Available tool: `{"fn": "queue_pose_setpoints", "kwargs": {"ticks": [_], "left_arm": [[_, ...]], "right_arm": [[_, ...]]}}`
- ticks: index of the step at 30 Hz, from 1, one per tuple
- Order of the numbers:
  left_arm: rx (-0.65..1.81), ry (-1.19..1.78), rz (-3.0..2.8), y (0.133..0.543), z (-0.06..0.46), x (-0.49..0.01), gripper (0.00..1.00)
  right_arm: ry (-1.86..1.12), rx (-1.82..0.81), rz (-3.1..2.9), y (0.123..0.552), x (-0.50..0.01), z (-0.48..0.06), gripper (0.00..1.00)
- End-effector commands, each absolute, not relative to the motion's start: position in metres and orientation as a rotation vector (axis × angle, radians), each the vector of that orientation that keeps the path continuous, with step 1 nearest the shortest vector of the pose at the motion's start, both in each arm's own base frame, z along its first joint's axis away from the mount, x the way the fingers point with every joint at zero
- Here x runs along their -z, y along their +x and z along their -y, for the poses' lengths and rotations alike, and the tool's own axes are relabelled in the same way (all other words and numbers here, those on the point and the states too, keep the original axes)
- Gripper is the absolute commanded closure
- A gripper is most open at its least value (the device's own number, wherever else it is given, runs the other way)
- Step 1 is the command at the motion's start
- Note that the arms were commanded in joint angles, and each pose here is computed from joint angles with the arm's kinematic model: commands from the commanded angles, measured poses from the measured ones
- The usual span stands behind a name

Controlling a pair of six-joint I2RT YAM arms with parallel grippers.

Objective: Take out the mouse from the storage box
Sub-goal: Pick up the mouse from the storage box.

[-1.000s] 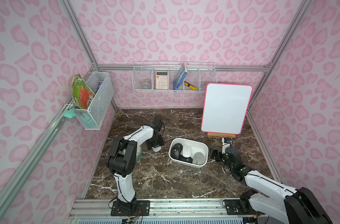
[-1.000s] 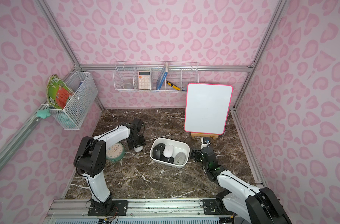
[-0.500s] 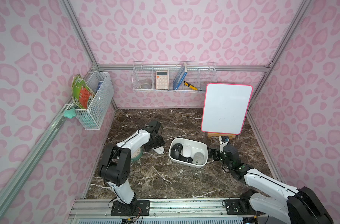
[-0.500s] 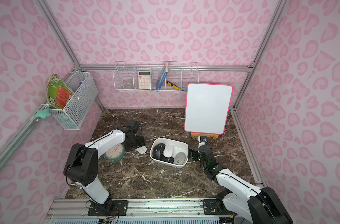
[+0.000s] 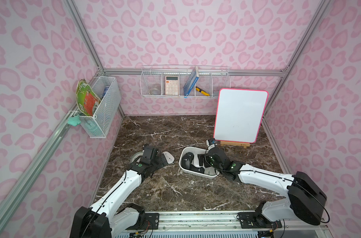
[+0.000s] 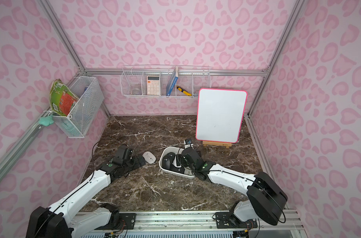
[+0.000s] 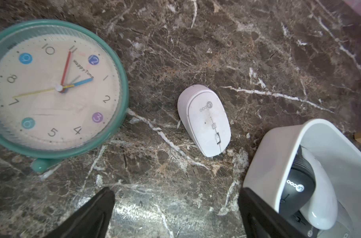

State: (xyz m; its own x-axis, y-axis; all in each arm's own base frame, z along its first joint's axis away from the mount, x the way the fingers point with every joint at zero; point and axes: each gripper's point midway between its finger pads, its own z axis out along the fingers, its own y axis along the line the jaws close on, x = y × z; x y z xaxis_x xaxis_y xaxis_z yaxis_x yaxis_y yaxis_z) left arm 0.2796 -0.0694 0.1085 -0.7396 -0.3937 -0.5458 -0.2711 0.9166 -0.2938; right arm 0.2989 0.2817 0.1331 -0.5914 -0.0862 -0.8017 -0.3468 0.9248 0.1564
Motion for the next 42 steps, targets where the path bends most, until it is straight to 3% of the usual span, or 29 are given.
{"fn": "queue_pose_setpoints", "kwargs": {"ticks": [1,14,29,36,42], "left_arm": [[0.262,-0.426,-2.347,0.286,0.067,-0.12,0.01],[0.269,-0.368,-2.27,0.283,0.064,-0.13,0.01],[0.298,-0.369,-2.249,0.28,0.065,-0.138,0.01],[0.288,-0.375,-2.247,0.28,0.063,-0.138,0.01],[0.279,-0.376,-2.254,0.28,0.062,-0.136,0.01]], "right_arm": [[-0.297,-0.326,-2.266,0.299,-0.116,-0.287,0.01],[-0.284,-0.32,-2.457,0.302,-0.077,-0.319,0.04],[-0.235,-0.238,-2.531,0.298,-0.053,-0.311,0.15],[-0.233,-0.184,-2.553,0.3,-0.039,-0.308,0.23],[-0.234,-0.173,-2.509,0.302,-0.051,-0.308,0.42]]}}
